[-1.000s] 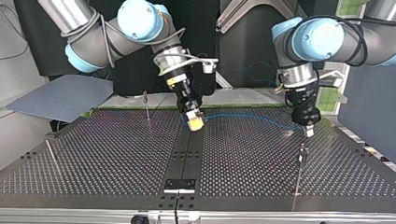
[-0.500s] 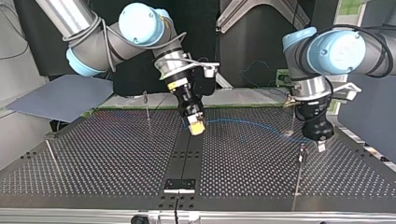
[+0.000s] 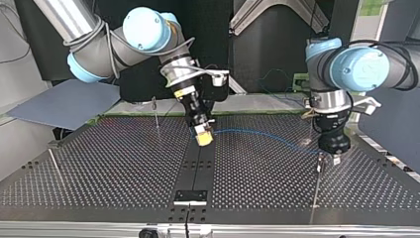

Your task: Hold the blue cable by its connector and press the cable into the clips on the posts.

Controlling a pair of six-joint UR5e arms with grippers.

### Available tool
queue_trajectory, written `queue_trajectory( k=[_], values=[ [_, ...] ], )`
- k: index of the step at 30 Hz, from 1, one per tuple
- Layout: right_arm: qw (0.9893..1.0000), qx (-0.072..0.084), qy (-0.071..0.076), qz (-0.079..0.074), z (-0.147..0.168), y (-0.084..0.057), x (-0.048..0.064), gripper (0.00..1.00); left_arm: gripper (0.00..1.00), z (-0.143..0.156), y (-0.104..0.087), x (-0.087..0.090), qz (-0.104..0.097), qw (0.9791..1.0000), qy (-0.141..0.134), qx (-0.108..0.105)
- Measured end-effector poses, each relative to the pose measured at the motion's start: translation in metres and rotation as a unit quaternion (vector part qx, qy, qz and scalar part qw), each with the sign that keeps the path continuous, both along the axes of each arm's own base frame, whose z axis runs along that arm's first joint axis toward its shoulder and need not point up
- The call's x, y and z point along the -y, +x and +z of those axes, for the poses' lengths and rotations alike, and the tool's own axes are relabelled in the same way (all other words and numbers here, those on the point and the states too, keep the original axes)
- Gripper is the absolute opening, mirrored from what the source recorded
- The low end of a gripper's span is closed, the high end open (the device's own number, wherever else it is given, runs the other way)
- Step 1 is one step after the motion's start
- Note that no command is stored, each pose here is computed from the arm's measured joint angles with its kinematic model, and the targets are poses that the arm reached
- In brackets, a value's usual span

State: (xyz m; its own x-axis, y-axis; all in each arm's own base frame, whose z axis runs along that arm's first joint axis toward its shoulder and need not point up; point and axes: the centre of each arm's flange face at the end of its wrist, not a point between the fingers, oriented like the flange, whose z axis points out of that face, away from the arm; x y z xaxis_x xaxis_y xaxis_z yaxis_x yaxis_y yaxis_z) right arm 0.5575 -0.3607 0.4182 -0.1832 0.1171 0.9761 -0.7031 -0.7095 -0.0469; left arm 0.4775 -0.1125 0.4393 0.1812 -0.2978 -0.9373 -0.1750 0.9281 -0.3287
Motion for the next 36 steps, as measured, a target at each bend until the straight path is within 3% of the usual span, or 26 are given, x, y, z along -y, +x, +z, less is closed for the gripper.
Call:
queue_trajectory(
  k=[12, 20, 28, 36],
  values=[
    [1.0000, -0.001, 0.000, -0.010, -0.002, -0.006, 0.011, 0.00, 0.00, 0.011, 0.015, -0.020, -0.004, 0.9999, -0.007, 0.015],
    [0.9998, -0.001, 0.000, -0.019, -0.003, -0.013, 0.023, 0.00, 0.00, 0.005, 0.030, -0.031, -0.020, 0.9997, -0.010, 0.009],
    [0.9997, 0.000, -0.003, -0.024, -0.003, -0.015, 0.046, 0.00, 0.00, -0.003, 0.049, -0.052, -0.023, 0.9995, -0.021, 0.011],
    [0.9995, 0.003, -0.009, -0.029, -0.004, -0.010, 0.073, 0.00, 0.00, -0.001, 0.056, -0.081, -0.022, 0.9993, -0.024, 0.017]
  ],
)
